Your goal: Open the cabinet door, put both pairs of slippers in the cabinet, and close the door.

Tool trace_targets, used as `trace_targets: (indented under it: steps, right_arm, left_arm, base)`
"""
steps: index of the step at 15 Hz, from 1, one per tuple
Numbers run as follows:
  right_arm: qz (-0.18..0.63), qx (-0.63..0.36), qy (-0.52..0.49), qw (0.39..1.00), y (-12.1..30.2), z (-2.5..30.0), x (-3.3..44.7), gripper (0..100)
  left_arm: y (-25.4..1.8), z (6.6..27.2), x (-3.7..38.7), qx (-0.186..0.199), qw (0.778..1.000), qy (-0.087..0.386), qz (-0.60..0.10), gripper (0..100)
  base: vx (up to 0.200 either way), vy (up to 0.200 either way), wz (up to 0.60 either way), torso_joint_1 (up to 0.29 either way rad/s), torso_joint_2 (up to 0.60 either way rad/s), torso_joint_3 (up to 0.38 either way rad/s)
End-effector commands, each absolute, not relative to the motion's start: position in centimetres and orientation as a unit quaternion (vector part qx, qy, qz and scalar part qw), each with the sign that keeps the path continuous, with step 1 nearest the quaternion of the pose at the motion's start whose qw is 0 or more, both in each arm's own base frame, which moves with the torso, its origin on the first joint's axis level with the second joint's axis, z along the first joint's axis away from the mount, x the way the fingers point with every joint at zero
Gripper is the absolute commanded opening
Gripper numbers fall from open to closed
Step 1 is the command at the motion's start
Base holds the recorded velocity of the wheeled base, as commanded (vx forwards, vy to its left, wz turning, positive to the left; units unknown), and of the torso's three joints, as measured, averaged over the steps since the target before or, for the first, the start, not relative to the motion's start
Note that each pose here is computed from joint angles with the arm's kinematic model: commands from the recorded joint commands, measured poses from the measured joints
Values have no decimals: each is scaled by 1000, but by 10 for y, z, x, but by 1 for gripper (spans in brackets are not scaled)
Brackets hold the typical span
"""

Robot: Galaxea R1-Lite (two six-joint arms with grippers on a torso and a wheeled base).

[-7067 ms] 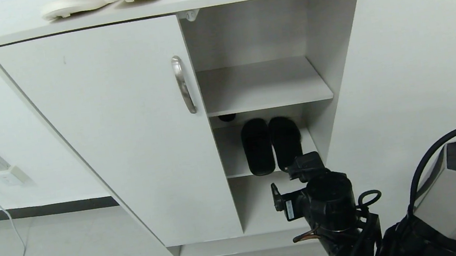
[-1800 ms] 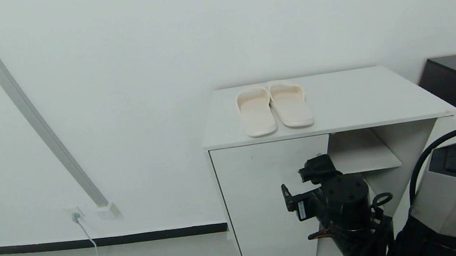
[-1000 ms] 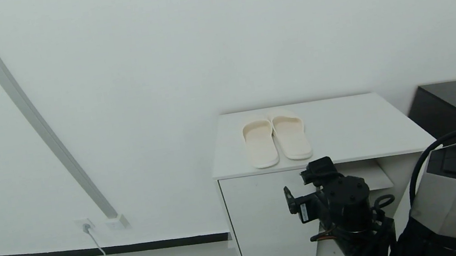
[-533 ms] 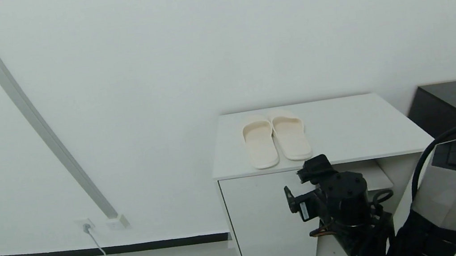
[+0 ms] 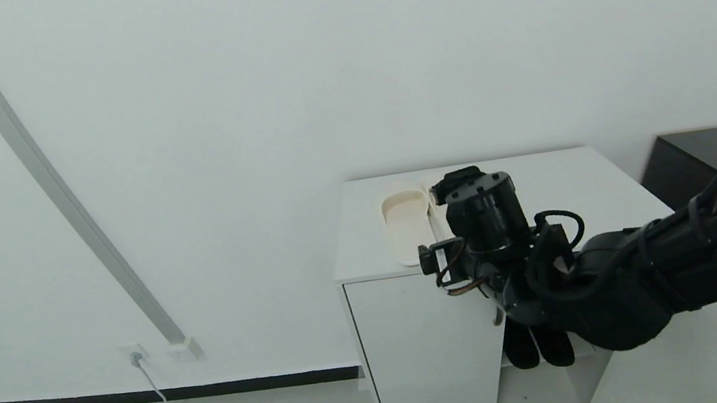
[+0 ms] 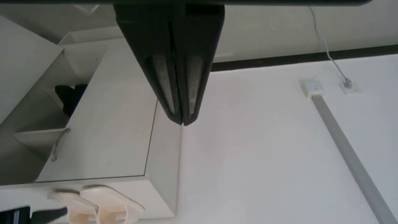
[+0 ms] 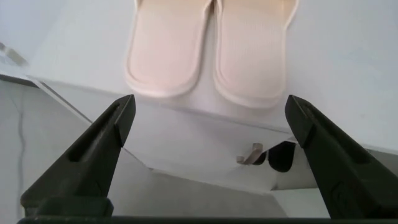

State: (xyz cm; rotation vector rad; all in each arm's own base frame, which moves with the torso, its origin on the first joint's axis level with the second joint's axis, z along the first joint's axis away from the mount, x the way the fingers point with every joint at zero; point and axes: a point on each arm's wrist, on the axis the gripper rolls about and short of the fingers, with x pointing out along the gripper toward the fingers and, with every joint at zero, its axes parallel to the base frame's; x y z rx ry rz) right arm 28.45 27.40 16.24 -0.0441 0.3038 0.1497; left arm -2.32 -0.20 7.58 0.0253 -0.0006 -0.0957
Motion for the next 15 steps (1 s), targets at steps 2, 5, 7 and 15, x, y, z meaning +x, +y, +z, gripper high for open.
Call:
trace_targets:
  steps: [2, 5, 7, 15]
  right_arm:
    - [78, 16, 129, 988, 278, 197, 281, 100]
    - [74, 24, 137, 987, 277, 191, 280, 100]
    - [71, 17, 148, 986, 277, 181, 281, 100]
    - [77, 13, 152, 985, 279, 130, 284, 100]
  left_arm:
    - [-2, 76, -23, 12, 999, 1, -47, 0]
    - [-2, 76, -23, 12, 999, 1, -48, 0]
    - [-2, 76, -23, 12, 999, 1, -48, 0]
    - [-2, 76, -23, 11, 999, 0, -48, 0]
  base:
    - [0, 0, 0, 0, 0, 0]
    - [67, 0, 0, 2, 1, 2]
    - [200, 0, 0, -5, 0, 5]
    - [150, 0, 0, 3, 0, 0]
